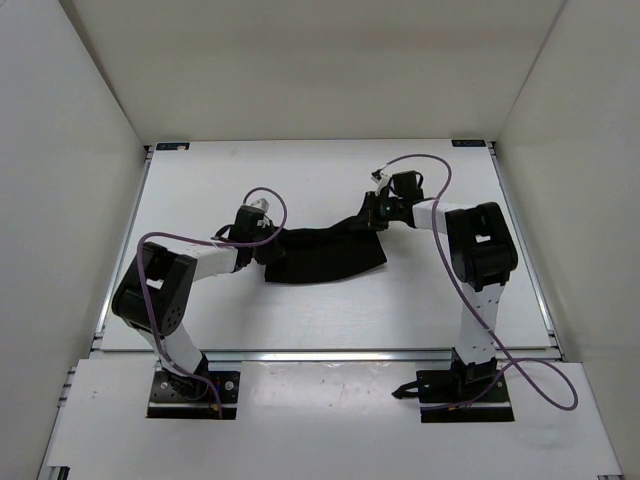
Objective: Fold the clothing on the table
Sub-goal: Fold the skirt
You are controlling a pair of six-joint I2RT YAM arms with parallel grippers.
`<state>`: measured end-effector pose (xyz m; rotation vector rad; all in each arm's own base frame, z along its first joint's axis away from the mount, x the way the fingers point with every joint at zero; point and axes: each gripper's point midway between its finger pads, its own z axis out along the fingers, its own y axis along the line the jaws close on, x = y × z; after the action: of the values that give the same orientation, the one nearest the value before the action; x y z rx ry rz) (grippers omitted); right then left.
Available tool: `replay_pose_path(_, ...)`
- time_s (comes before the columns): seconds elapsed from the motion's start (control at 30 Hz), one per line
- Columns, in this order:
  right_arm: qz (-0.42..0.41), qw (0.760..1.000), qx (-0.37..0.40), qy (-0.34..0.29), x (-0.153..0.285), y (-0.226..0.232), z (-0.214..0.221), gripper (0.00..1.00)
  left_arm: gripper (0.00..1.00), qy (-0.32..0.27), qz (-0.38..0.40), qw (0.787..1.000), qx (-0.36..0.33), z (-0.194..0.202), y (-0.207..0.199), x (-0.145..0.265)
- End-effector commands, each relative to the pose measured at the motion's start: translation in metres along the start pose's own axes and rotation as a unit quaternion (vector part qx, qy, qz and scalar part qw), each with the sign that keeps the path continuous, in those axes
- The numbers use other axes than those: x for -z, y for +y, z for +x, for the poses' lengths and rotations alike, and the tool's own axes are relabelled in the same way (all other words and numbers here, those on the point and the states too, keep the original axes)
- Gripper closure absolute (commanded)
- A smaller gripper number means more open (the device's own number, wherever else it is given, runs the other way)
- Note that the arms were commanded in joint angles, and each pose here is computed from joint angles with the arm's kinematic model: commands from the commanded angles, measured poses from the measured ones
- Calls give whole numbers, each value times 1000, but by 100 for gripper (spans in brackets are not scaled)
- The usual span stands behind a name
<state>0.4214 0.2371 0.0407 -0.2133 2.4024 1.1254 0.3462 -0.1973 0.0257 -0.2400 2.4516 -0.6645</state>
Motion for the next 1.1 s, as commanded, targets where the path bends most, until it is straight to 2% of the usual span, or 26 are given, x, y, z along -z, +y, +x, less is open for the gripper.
replay_pose_path(0.0,6,998,4,-54,3,-9,-37,93,100,-13,-14,1000,8,-12,6,-2)
replay_pose_path(0.2,8,996,-13,-85,20,-14,-55,94,100,-23,13,1000,12,-24,-3,1)
replay_pose_path(0.4,9,996,9,-84,28,4,-44,93,100,-65,95,993,15,-74,-54,4)
replay_pose_path(0.47,5,997,8,-81,30,7,-40,93,100,-58,109,992,29,-78,-64,-4)
replay_pose_path(0.67,3,997,6,-78,41,14,-25,94,100,-36,104,992,67,-77,-54,-45)
replay_pose_path(0.77,13,997,10,-81,50,14,-19,94,100,-54,115,989,74,-97,-57,-49)
replay_pose_path(0.93,15,994,18,-104,72,20,-27,93,100,-113,138,981,78,-148,-55,-30)
replay_pose_path(1.07,5,993,41,-106,76,35,-33,96,100,-167,172,969,67,-189,-63,8)
